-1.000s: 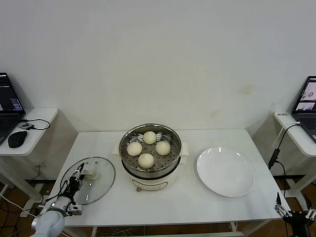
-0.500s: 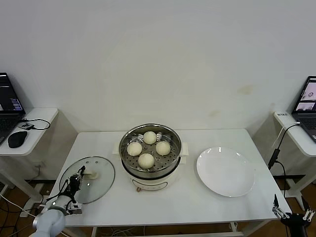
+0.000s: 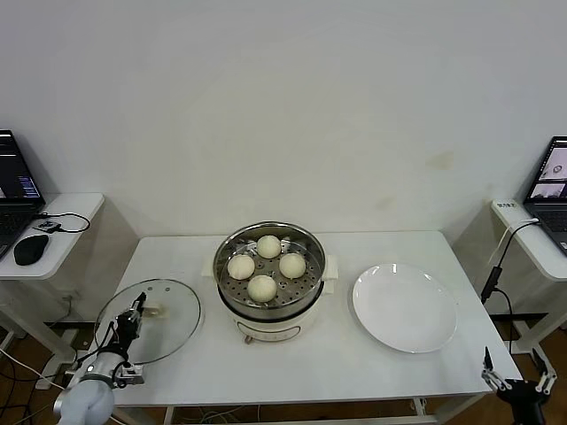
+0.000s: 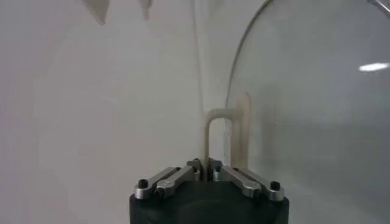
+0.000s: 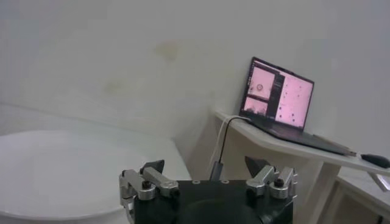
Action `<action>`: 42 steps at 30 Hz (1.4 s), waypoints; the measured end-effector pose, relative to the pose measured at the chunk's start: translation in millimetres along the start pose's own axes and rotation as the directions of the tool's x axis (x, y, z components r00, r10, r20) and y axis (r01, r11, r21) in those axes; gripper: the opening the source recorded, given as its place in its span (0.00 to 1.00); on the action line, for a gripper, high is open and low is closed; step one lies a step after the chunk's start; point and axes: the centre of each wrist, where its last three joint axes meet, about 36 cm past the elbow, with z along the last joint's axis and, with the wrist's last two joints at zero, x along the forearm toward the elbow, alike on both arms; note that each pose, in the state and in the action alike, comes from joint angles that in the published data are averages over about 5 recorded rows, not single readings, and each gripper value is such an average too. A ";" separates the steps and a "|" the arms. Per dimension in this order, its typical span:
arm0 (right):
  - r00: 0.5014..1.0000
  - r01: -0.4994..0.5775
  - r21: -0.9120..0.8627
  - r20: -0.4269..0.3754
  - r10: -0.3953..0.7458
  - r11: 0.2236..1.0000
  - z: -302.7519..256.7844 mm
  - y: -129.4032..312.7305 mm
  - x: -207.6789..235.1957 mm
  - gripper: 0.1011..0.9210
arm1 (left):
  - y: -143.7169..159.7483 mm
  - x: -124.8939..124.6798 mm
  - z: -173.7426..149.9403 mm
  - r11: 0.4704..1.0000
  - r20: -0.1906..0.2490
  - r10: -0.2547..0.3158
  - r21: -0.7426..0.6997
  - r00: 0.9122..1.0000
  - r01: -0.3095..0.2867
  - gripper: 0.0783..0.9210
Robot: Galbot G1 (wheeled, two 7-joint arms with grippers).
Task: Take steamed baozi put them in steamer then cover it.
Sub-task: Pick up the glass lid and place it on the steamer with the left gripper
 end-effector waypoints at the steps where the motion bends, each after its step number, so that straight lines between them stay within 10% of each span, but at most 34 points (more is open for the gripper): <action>1: 1.000 0.004 0.002 0.003 -0.004 1.000 -0.2 0.8 -0.7 0.88 | 3.3 1.9 -0.2 1.000 -0.005 -0.009 0.000 1.000 0.009 0.08; 21: 0.992 0.112 0.038 0.056 -0.114 0.993 -10.1 28.6 -15.5 0.88 | 119.8 58.2 -18.6 0.988 -0.106 -0.119 0.088 0.987 0.129 0.08; 42: 0.979 0.188 0.079 0.059 -0.193 0.979 3.4 77.3 -14.9 0.88 | 185.8 32.4 -143.6 0.964 -0.049 -0.152 0.214 0.987 0.159 0.08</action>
